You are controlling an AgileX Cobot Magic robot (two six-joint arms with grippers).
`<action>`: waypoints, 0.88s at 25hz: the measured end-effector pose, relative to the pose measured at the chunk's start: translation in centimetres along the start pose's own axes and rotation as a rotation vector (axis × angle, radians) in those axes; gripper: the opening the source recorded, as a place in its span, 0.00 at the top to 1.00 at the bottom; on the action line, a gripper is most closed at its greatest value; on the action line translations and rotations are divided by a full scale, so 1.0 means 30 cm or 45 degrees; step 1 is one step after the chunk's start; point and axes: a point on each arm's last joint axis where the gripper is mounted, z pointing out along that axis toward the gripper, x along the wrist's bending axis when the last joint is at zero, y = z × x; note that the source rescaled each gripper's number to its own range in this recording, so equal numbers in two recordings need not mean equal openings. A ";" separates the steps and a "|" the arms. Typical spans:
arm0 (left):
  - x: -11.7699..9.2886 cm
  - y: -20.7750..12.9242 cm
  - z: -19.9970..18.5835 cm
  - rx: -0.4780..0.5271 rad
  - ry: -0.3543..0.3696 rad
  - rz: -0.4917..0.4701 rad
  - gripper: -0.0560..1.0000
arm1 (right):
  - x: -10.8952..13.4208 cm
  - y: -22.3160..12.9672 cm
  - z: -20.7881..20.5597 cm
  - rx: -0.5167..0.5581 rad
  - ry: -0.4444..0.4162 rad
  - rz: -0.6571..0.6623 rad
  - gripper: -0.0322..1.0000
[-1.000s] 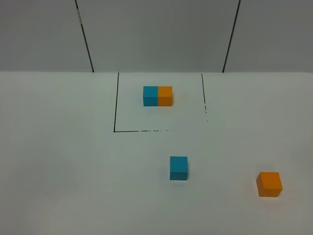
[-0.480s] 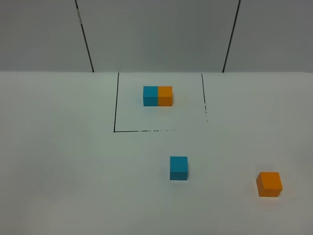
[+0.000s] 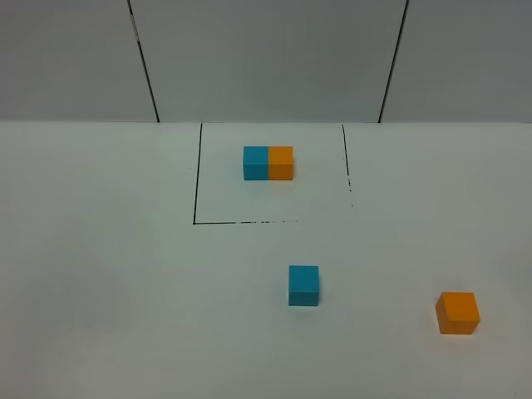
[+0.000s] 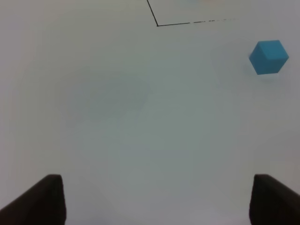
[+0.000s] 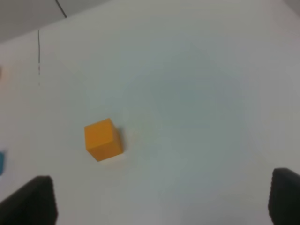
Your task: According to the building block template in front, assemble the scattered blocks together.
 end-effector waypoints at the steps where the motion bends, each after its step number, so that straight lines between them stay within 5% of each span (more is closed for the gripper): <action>1: 0.000 0.000 0.000 0.000 0.000 -0.003 0.31 | 0.000 0.000 0.000 0.000 0.000 0.000 0.19; 22: 0.001 0.000 0.000 0.000 0.002 -0.003 0.31 | 0.000 0.000 0.000 0.000 0.000 0.000 0.19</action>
